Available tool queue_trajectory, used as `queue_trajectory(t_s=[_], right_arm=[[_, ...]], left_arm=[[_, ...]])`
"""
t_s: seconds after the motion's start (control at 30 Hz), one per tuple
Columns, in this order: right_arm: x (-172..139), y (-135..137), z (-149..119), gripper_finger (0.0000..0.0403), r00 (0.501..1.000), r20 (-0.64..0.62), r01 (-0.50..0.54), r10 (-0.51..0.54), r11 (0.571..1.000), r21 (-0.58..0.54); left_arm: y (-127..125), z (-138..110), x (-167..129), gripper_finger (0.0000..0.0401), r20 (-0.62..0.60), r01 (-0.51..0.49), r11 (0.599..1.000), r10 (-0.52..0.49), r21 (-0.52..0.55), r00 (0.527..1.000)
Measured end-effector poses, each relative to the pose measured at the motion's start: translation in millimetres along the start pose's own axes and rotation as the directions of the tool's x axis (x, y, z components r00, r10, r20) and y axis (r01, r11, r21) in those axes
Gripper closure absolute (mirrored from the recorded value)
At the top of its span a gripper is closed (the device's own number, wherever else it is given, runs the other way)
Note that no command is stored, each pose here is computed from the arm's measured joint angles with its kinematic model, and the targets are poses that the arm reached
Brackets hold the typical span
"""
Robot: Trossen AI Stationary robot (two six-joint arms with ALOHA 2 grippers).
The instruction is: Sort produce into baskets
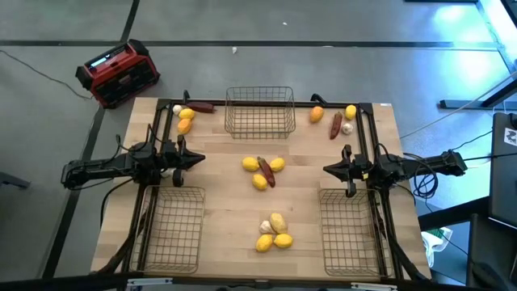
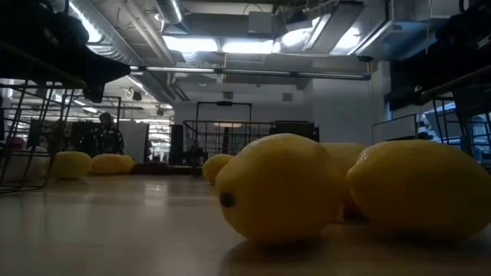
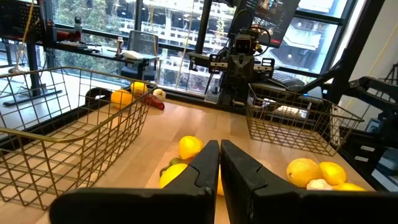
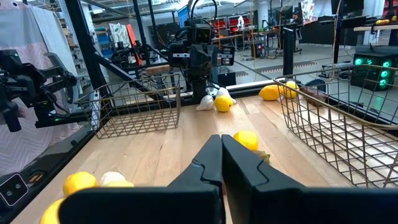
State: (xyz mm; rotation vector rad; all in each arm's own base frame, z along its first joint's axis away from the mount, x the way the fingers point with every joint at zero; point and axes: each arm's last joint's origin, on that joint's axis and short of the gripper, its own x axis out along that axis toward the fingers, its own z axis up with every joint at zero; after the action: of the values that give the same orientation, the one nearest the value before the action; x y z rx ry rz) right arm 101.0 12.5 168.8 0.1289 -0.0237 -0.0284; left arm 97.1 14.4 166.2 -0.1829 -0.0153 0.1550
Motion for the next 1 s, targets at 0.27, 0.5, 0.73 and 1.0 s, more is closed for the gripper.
queue_trajectory(t_s=[0.27,0.5,0.73,1.0], right_arm=[[0,-1,4,0.0394,0.998,0.04,0.041,-0.041,0.999,0.011],[0,-3,15,0.0394,0.978,0.156,0.134,-0.136,0.991,0.028],[-2,-2,26,0.0394,0.96,0.233,0.159,-0.156,0.987,0.009],[8,-2,30,0.0394,0.945,0.244,0.219,-0.22,0.975,0.028]], left_arm=[[0,1,0,0.0388,0.008,-0.015,1.0,0.015,0.0,1.0],[-1,7,0,0.0388,0.076,0.001,0.995,0.007,-0.1,0.997],[-2,19,-2,0.0388,0.201,0.0,0.998,0.014,-0.069,0.98],[-2,20,-2,0.0388,0.21,-0.016,0.999,0.022,-0.031,0.978]])
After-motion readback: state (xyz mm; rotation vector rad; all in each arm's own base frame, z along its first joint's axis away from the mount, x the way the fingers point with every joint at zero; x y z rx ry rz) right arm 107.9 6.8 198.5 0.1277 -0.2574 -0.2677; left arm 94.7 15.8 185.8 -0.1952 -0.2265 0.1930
